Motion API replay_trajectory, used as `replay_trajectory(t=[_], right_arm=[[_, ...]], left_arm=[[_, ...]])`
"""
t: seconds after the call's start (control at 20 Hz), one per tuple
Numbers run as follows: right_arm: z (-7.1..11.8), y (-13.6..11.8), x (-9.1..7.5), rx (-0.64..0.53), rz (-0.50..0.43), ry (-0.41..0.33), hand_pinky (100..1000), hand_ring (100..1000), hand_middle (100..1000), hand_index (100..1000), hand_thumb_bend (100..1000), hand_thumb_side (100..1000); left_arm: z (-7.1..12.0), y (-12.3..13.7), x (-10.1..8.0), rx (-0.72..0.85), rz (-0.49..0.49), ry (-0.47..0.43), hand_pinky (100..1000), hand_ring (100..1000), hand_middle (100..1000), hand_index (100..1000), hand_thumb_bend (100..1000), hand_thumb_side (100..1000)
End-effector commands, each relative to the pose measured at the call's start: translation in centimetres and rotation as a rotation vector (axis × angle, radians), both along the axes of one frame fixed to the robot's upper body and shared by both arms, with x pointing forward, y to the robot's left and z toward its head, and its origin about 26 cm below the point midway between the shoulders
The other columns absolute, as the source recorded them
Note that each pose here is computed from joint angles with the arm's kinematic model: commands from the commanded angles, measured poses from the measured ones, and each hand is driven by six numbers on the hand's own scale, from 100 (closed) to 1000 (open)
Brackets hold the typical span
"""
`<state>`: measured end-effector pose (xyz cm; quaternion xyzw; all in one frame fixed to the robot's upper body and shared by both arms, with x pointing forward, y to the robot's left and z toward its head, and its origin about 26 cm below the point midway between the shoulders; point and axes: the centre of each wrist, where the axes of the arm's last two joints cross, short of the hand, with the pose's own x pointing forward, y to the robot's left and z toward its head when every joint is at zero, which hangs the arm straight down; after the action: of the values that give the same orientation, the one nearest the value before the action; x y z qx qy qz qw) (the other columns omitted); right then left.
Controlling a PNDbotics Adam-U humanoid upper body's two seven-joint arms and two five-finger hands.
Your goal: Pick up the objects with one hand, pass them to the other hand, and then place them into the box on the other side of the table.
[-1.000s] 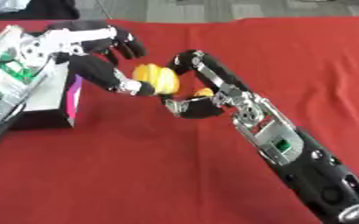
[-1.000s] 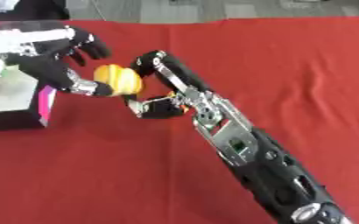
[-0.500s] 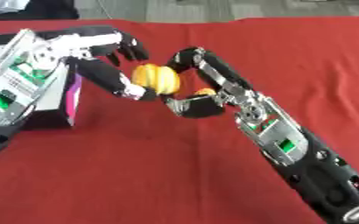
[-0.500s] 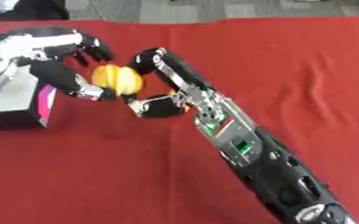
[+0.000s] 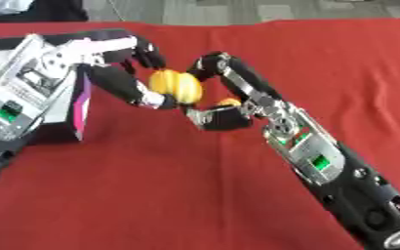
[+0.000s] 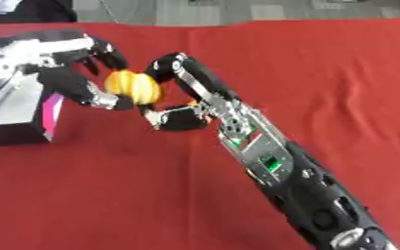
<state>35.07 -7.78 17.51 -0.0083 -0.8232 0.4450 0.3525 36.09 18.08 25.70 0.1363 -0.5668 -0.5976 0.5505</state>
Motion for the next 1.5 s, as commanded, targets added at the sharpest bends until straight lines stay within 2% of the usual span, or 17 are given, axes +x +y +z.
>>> replay_trajectory(t=[0.05,0.2,0.45,0.65,0.9,1.05,1.25,1.5], right_arm=[[1.23,0.27,-0.5,0.018,0.027,-0.033,736,644,503,580,100,100],[1.21,0.25,-0.49,0.014,0.026,-0.031,736,644,504,581,100,100],[1.23,0.23,-0.48,0.007,0.025,-0.03,737,646,506,583,100,100],[1.23,0.19,-0.45,-0.002,0.022,-0.025,736,656,521,601,107,100],[1.36,0.16,-0.46,-0.012,0.028,-0.024,747,694,576,658,322,100],[1.32,0.11,-0.42,-0.033,0.028,-0.022,763,732,618,703,404,100],[1.3,0.01,-0.34,-0.066,0.018,-0.023,787,791,704,787,428,244],[1.37,-0.09,-0.34,-0.092,0.007,-0.037,797,816,744,828,431,322]], left_arm=[[0.83,0.18,-0.09,-0.03,0.003,0.041,793,810,655,658,268,432],[0.84,0.15,-0.16,-0.057,-0.007,0.057,787,792,612,586,106,425],[0.81,0.06,-0.18,-0.083,-0.023,0.07,781,782,583,519,100,430],[0.75,0.08,-0.15,-0.104,-0.02,0.068,768,766,553,470,100,342],[0.48,0.14,0.01,-0.096,0.003,0.064,757,749,527,460,100,247],[0.42,0.2,0.07,-0.089,0.014,0.059,754,743,519,458,100,227],[0.42,0.45,0.1,-0.077,0.036,0.034,744,732,506,449,100,176],[0.31,0.85,0.18,-0.066,0.067,0.015,736,715,483,431,100,129]])
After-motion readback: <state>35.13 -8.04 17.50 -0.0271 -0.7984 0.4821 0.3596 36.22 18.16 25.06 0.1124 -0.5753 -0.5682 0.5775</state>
